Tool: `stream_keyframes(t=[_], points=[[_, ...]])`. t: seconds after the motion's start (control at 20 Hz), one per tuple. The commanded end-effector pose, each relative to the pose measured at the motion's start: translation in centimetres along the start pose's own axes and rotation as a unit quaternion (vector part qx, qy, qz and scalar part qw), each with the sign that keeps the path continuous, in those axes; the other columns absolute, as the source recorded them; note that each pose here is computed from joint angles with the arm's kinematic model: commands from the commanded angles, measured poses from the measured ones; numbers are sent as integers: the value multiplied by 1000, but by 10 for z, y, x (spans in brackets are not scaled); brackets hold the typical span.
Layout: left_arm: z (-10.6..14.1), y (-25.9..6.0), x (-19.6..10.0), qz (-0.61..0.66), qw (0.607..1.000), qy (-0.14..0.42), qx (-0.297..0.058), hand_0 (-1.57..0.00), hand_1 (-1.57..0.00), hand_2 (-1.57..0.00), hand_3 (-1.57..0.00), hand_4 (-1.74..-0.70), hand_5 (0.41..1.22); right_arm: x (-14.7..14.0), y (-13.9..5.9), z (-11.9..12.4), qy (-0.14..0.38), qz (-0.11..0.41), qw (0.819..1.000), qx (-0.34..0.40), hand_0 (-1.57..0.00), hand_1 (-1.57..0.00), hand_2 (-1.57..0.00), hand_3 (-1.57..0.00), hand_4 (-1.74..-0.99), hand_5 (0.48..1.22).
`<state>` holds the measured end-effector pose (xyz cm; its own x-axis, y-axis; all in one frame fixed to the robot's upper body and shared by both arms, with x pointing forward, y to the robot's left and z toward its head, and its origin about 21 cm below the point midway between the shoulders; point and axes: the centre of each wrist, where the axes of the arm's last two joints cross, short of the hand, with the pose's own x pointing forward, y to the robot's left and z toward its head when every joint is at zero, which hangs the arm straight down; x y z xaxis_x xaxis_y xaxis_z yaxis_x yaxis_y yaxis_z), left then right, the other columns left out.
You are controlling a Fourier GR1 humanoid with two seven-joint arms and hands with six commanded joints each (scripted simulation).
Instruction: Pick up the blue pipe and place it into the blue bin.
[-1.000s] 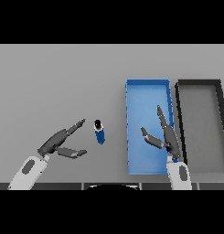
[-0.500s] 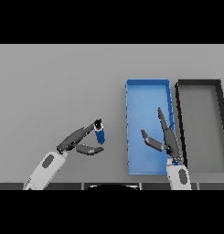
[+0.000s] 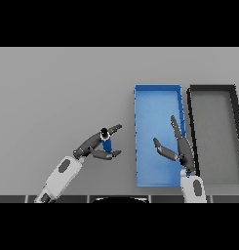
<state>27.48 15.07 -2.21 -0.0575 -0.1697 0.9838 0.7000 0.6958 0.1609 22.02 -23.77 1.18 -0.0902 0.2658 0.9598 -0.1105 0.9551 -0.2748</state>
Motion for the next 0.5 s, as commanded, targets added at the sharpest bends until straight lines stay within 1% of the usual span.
stream_keyframes(t=[0.0, 0.05, 0.1, 0.15, 0.2, 0.25, 0.35, 0.45], points=[[-3, -2, 0, 6, 1000, -4, 3, -34, -141, -224, -115, -1292, 617, 1, 0, 1, -5, 2, 1000, 0, 1, 1, 1, 1, -1196, 605], [-4, -4, -1, 9, 1000, -2, 6, -100, -265, -357, -215, -1317, 651, 1, 2, 1, 0, -4, 1000, 0, 1, 1, 1, 1, -1198, 605], [-8, -7, 1, 28, 1000, -8, 8, -289, -458, -539, -486, -1342, 765, 3, 1, 0, -3, -8, 1000, 0, 1, 1, 1, 1, -1199, 605], [-7, -10, -2, 35, 999, -4, 11, -504, -677, -733, -703, -1416, 856, 2, 3, 1, 0, -5, 1000, 2, 1, 1, 1, 1, -1196, 604], [-4, -13, -4, 32, 999, -4, 9, -717, -856, -901, -877, -1477, 929, 4, 1, -1, -1, -7, 1000, 0, 1, 1, 1, 1, -1198, 604], [-5, -17, -1, 25, 1000, -3, 3, -888, -999, -1035, -1009, -1526, 988, 6, -1, -1, -5, -8, 1000, 2, 1, 1, 1, 1, -1195, 604], [-8, -22, -1, 17, 1000, -15, -10, -1134, -1205, -1228, -1174, -1600, 1072, 3, -1, -2, 3, -5, 1000, -2, 1, 1, 1, 1, -1198, 604], [-8, -24, -4, 9, 999, -35, -7, -1291, -1337, -1351, -1272, -1647, 1125, 5, 1, -4, -2, -4, 1000, 1, 1, 1, 1, 1, -1191, 602]])
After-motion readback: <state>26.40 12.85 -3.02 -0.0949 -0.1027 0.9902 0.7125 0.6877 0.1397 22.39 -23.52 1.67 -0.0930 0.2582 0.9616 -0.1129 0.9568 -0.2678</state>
